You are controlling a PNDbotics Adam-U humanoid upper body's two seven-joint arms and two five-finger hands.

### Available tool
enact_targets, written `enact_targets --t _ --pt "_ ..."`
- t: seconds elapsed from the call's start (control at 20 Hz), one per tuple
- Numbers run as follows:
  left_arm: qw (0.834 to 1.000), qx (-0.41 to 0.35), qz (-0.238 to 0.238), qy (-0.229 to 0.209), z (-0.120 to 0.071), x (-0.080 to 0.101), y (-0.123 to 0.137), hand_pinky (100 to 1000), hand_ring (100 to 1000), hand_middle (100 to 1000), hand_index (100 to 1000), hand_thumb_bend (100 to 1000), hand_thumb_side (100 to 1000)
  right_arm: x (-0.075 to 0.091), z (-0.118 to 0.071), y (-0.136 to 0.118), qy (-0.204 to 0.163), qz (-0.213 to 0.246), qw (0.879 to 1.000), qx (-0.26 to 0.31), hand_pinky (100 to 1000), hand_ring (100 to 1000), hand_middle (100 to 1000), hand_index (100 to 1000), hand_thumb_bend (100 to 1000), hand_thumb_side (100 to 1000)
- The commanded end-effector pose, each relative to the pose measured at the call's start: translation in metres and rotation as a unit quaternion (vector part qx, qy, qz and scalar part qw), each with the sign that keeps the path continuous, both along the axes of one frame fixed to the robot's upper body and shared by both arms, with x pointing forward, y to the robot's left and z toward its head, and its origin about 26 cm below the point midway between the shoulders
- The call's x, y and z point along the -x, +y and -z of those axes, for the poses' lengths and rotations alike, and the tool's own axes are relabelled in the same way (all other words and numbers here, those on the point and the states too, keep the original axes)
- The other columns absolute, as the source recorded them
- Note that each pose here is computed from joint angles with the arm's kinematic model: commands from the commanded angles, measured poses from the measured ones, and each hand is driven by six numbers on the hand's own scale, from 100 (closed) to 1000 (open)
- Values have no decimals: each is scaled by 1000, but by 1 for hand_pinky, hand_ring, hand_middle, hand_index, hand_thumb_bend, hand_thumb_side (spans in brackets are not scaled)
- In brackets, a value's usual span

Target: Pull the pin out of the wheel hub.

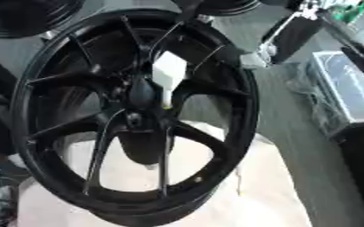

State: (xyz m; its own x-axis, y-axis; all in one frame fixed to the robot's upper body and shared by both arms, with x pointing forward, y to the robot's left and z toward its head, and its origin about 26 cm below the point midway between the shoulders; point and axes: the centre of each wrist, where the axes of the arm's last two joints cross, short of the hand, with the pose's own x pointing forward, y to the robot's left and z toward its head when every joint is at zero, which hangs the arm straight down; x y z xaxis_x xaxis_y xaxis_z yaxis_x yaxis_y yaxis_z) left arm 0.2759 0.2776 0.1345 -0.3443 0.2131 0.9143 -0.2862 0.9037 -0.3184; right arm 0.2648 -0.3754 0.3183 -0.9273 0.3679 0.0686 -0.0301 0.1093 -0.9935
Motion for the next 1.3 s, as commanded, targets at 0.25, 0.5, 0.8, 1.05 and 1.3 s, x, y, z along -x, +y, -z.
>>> enact_targets --t 0.25,0.5,0.8,1.05,1.3 --pt "1000 -5 5 -9 -6 -1 -1 679 713 680 803 391 992 2 -7 4 -20 -18 998 53 932 728 746 904 211 424" --pt "1000 -5 7 -10 -6 -1 -2 679 713 679 803 393 997 2 -1 2 -25 -15 998 60 921 729 748 906 242 470" --pt "1000 -3 9 -9 -7 -2 -3 679 713 678 803 398 1000 3 8 -2 -42 5 997 69 910 734 751 910 302 522" --pt "1000 -3 12 -12 -8 -3 -4 679 713 677 802 398 1000 2 12 -1 -58 11 995 75 902 737 752 905 238 536" --pt "1000 -1 16 -12 -8 -4 -6 679 712 676 802 401 1000 1 15 0 -67 14 995 68 901 731 748 902 148 484"
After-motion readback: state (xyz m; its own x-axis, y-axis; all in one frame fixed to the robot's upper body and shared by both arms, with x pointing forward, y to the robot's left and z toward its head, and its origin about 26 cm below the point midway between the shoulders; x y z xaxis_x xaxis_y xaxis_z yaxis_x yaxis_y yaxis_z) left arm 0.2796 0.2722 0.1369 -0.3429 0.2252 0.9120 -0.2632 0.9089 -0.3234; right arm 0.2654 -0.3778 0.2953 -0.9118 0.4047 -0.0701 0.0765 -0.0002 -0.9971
